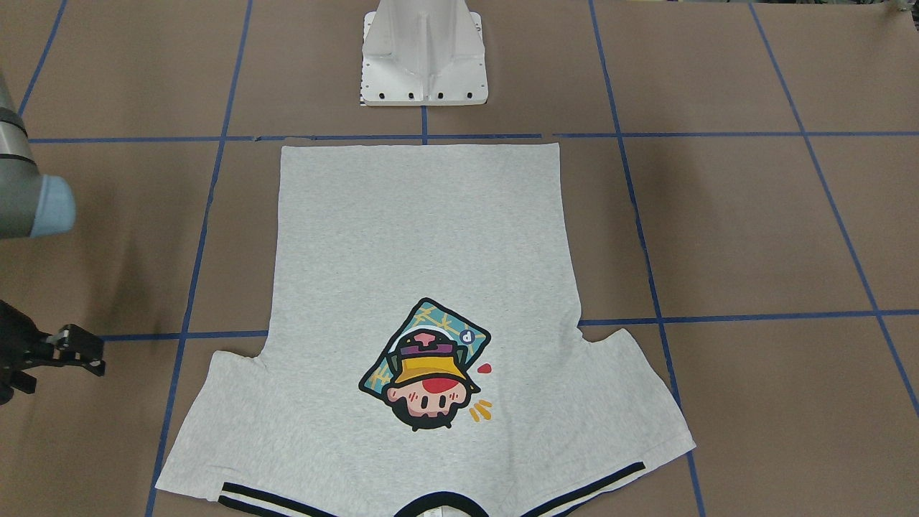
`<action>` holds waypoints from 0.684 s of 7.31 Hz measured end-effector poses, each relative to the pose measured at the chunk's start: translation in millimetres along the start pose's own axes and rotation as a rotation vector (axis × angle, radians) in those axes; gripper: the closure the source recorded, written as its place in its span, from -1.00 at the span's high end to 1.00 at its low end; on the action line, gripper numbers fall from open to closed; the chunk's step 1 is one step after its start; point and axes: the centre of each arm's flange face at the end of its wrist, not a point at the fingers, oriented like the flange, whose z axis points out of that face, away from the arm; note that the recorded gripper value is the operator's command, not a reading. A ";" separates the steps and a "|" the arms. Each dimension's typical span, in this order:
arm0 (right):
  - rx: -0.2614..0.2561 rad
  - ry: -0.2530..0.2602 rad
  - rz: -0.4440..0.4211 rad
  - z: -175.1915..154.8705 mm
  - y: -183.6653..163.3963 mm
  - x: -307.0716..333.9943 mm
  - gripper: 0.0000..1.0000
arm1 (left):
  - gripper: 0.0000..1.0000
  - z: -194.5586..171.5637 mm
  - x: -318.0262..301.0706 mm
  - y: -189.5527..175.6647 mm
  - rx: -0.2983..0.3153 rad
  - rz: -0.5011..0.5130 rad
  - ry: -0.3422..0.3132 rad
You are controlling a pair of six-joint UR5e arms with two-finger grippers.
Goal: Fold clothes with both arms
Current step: 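Move the right gripper over the sleeve nearest it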
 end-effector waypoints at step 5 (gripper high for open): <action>0.085 0.049 -0.009 36.2 -73.3 -50.7 0.97 | 1.00 -3.9 2.9 -6.2 0.010 0.004 0.001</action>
